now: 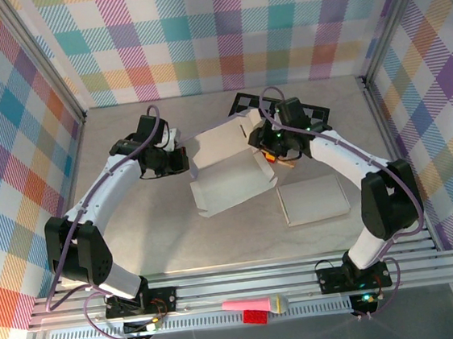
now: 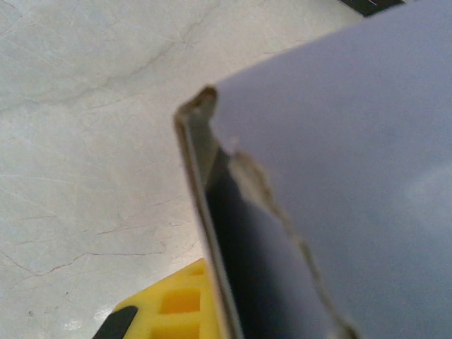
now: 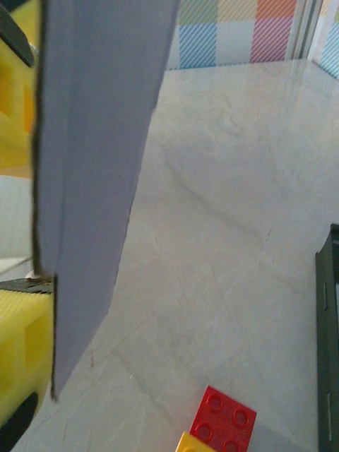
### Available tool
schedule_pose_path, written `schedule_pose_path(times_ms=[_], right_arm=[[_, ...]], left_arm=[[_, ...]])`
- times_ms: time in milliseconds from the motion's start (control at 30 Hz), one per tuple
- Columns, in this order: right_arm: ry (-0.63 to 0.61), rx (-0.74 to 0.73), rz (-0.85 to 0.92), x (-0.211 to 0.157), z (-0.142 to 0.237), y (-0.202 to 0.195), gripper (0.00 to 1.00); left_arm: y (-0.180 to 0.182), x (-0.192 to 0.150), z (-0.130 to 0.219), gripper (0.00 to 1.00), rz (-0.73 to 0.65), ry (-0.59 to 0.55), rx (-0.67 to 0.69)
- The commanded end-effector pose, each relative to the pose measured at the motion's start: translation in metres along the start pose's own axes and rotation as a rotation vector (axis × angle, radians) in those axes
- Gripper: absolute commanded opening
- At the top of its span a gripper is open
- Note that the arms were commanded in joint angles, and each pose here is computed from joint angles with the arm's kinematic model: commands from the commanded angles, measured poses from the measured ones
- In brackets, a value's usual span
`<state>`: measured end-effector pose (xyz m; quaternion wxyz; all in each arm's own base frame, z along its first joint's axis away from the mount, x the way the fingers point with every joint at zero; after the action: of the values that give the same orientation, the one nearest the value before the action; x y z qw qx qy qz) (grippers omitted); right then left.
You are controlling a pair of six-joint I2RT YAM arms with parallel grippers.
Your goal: Fold the paper box
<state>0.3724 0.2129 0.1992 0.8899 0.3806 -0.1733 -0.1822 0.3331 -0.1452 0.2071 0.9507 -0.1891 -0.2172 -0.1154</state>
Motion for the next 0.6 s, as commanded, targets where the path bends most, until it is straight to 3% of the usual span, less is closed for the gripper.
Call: schedule_pose_path(times_ms=[0, 567], right_arm=[[0.005, 0.078, 0.004, 0.003, 0.005, 0.020, 0.40], [0.153, 0.121, 0.034, -0.021, -0.013, 0.033, 0.40]], left_arm=[[-0.001, 0.005, 0.004, 0.00, 0.007, -0.003, -0.028], [-0.003, 0.008, 0.005, 0.00, 0.022, -0.023, -0.041]])
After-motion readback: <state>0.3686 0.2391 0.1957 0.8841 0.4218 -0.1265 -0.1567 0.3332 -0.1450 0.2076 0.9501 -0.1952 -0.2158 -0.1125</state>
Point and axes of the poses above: each hand's point on the last joint's axis, 136 mm out from that joint toward the fingers, its own z axis back along the fingers, its own y axis along the line the jaws close on, x = y × z, the point moved 4 cm from there along z, back along the fingers, and after that the axes turned 11 degrees about -z, right-handed, at the moved point
